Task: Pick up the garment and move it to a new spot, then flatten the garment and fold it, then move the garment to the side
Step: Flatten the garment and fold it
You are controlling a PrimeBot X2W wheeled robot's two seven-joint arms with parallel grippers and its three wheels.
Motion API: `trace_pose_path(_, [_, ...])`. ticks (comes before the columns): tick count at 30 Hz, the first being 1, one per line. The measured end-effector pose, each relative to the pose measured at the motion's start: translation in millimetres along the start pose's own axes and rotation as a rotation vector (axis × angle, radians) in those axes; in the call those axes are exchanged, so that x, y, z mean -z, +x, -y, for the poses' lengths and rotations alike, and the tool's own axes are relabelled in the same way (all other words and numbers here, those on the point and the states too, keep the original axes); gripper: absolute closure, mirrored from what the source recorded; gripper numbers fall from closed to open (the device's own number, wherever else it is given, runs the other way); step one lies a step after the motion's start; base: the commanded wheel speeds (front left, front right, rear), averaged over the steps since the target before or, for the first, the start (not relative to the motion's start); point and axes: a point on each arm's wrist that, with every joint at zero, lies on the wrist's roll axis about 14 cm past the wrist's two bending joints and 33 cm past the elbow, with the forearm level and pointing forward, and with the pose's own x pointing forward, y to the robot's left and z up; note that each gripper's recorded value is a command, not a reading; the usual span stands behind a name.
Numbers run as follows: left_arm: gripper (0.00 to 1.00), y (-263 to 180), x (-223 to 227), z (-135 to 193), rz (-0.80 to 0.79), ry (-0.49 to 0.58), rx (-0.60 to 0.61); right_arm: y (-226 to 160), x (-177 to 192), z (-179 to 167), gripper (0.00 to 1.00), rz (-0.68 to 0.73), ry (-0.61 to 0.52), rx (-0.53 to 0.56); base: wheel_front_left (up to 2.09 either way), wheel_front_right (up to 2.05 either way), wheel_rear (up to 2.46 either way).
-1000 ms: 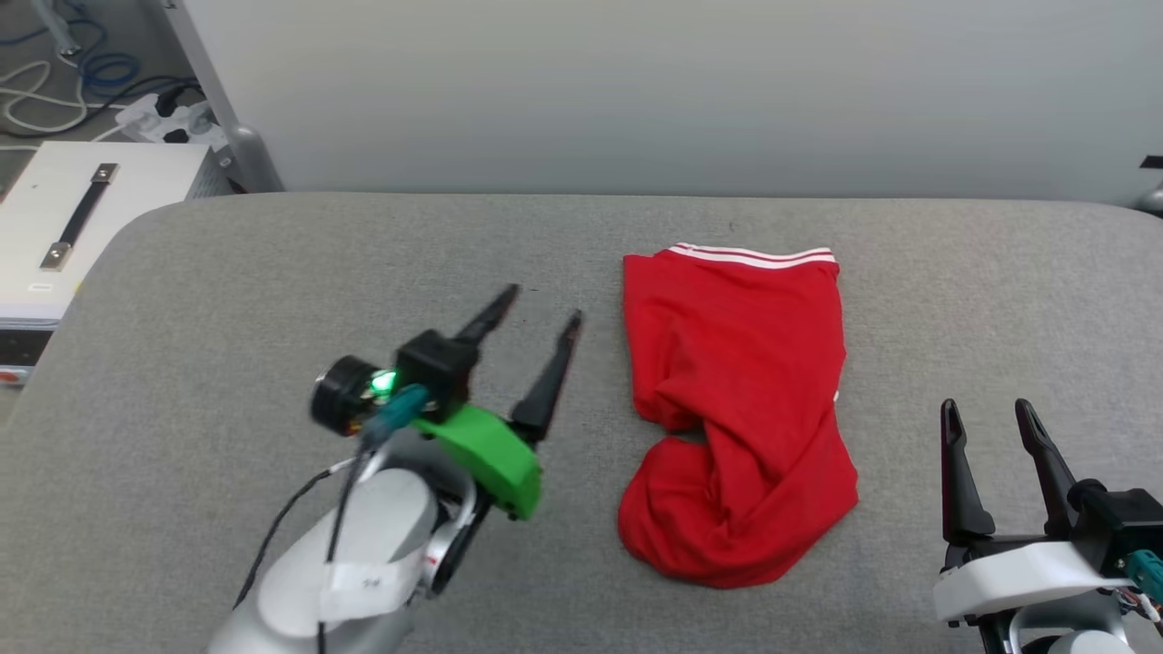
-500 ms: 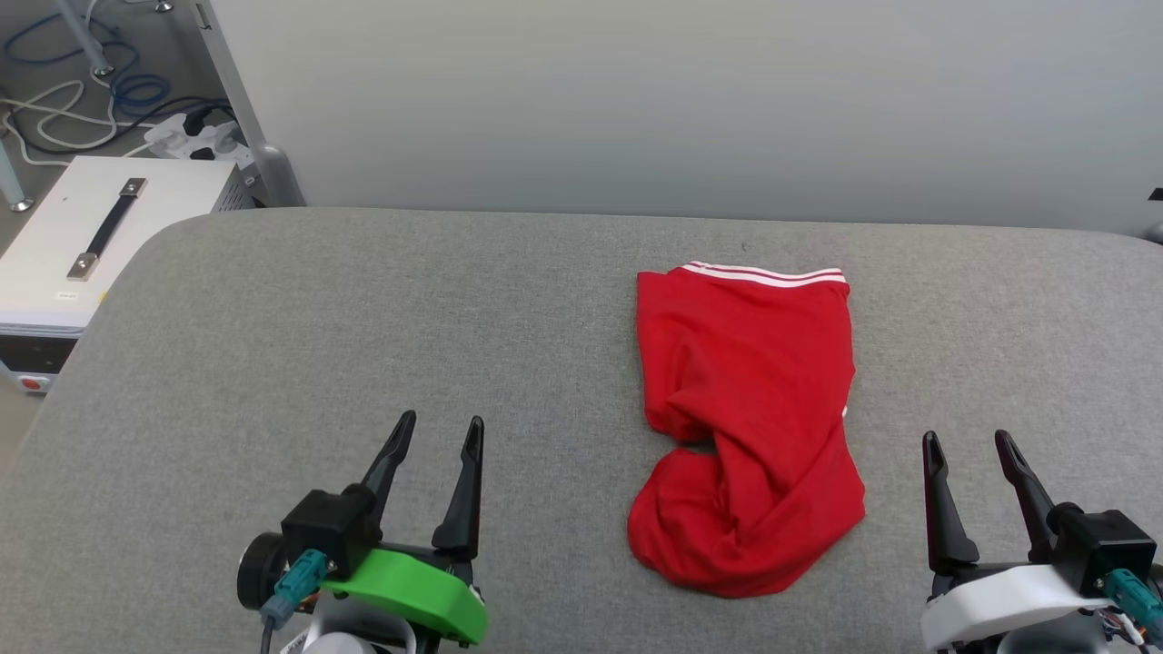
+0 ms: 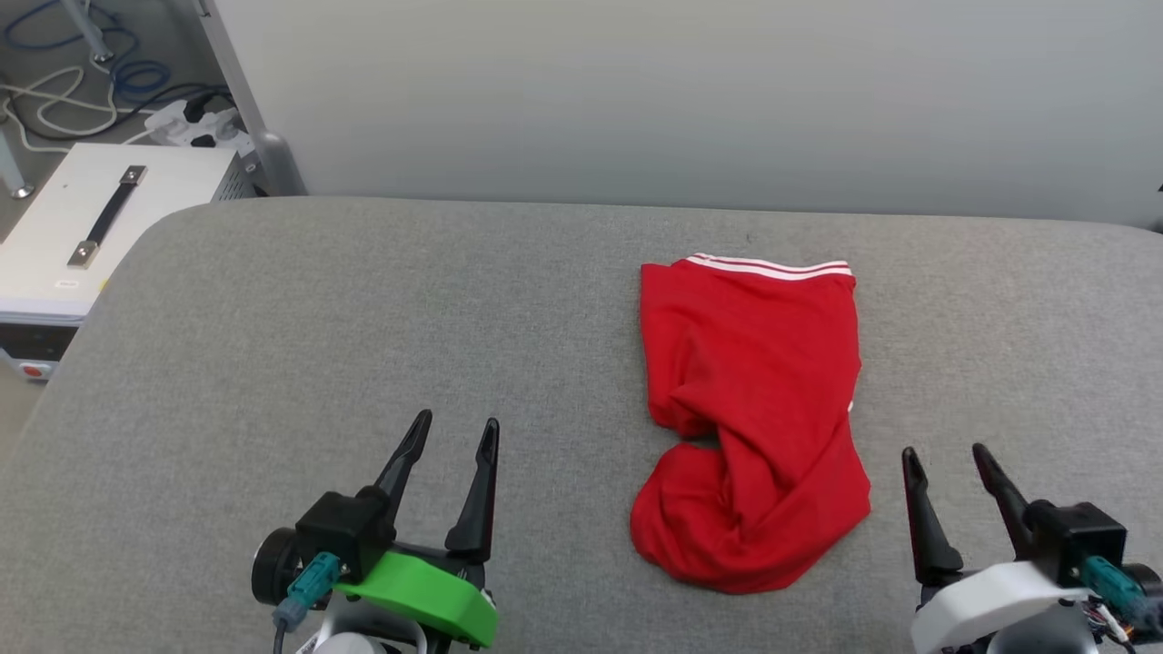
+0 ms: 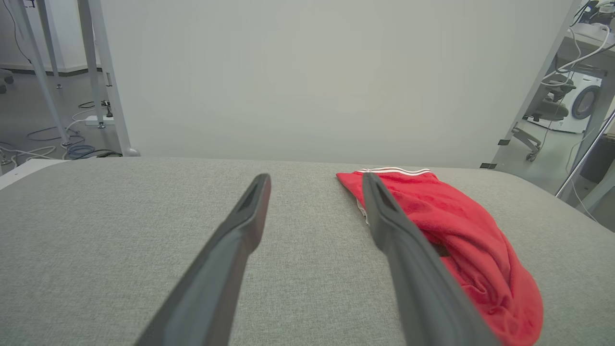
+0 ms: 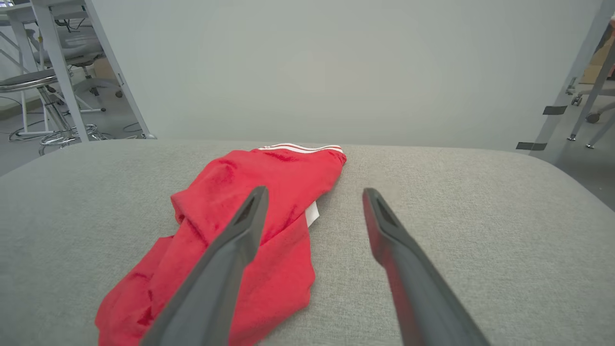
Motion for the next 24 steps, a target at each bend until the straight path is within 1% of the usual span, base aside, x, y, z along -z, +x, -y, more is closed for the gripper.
trace_pose_path(4, [0.00, 0.5, 5.1, -4.1, -0.014, -0.008, -0.014, 8.8, 21.2, -4.0, 0.00, -0.156, -0.027, -0.040, 0.00, 0.00, 0.00])
trace_pose_path(8, [0.00, 3.2, 9.4, -8.2, -0.024, -0.015, -0.029, 30.7, 31.1, -9.3, 0.00, -0.311, -0.044, -0.104, 0.00, 0.00, 0.00])
trace_pose_path(10, [0.00, 6.0, 10.0, -10.0, -0.025, -0.019, -0.034, 40.5, 39.1, -9.3, 0.00, -0.417, -0.072, -0.134, 0.00, 0.00, 0.00])
trace_pose_path(12, [0.00, 8.2, 11.4, -13.2, -0.029, -0.015, -0.043, 49.5, 48.0, -8.4, 0.00, -0.529, -0.063, -0.151, 0.00, 0.00, 0.00])
trace_pose_path(13, [0.00, 9.4, 11.9, -16.0, -0.030, -0.013, -0.050, 53.6, 55.2, -10.0, 0.00, -0.615, -0.074, -0.173, 0.00, 0.00, 0.00])
trace_pose_path(16, [0.00, 9.8, 13.6, -22.9, -0.036, -0.009, -0.070, 63.6, 66.0, -18.4, 0.00, -0.771, -0.047, -0.217, 0.00, 0.00, 0.00])
trace_pose_path(20, [0.00, 9.1, 16.9, -32.1, -0.049, -0.004, -0.098, 82.8, 72.4, -23.4, 0.00, -0.900, -0.063, -0.244, 0.00, 0.00, 0.00])
trace_pose_path(24, [0.00, 7.9, 20.6, -38.5, -0.063, 0.001, -0.118, 95.7, 85.8, -30.4, 0.00, -1.000, -0.046, -0.256, 0.00, 0.00, 0.00])
